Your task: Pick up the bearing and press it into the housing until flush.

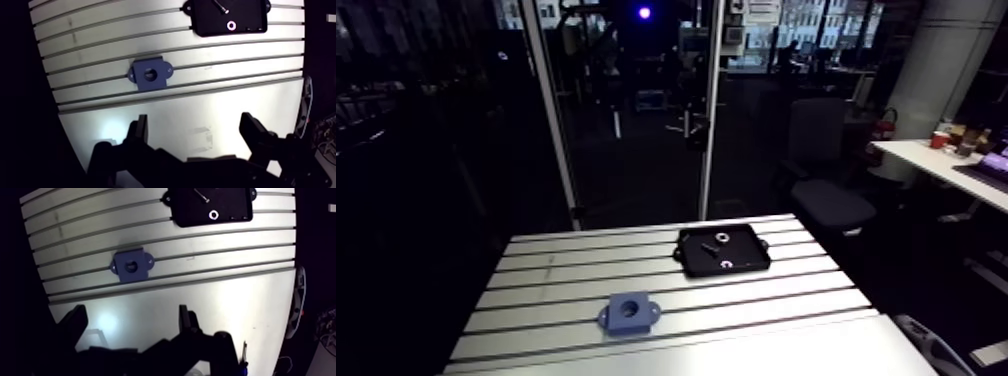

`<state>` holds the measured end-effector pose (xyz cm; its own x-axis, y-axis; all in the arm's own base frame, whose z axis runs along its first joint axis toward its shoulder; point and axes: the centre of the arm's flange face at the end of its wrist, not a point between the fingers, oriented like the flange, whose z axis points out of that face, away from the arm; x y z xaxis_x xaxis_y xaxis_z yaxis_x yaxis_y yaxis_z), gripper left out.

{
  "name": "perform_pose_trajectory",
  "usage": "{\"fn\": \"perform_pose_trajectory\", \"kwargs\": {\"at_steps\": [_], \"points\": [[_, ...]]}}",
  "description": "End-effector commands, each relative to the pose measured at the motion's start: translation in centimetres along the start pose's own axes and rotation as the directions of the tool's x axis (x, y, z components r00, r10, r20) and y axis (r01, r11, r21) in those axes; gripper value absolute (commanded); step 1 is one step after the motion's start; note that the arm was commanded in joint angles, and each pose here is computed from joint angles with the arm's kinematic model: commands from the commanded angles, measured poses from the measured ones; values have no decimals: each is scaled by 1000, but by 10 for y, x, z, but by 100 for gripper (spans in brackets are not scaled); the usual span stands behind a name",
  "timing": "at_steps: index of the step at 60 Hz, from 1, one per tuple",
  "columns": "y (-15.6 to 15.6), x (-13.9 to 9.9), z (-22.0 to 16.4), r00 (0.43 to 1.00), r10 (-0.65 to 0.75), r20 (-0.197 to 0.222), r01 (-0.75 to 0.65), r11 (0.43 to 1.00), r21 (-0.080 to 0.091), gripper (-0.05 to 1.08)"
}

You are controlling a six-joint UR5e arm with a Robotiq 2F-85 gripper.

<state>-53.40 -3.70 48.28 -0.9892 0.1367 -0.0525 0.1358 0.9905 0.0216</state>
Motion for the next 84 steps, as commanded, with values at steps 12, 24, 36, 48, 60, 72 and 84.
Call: {"fn": "perform_pose_trajectory", "kwargs": {"at_steps": [12,24,36,48,60,72,84], "points": [[-63,-27,-28,994,-109,15,109,994,19,1],[-63,-27,-26,994,-109,20,109,994,19,1],[-64,-26,-24,994,-110,23,110,994,19,1],[-62,-25,-24,994,-109,22,109,994,10,1],[-59,-21,-21,994,-108,23,107,994,6,1],[-57,-12,-11,994,-108,31,108,994,3,1],[-20,25,3,996,-83,-29,82,996,-23,1]]}}
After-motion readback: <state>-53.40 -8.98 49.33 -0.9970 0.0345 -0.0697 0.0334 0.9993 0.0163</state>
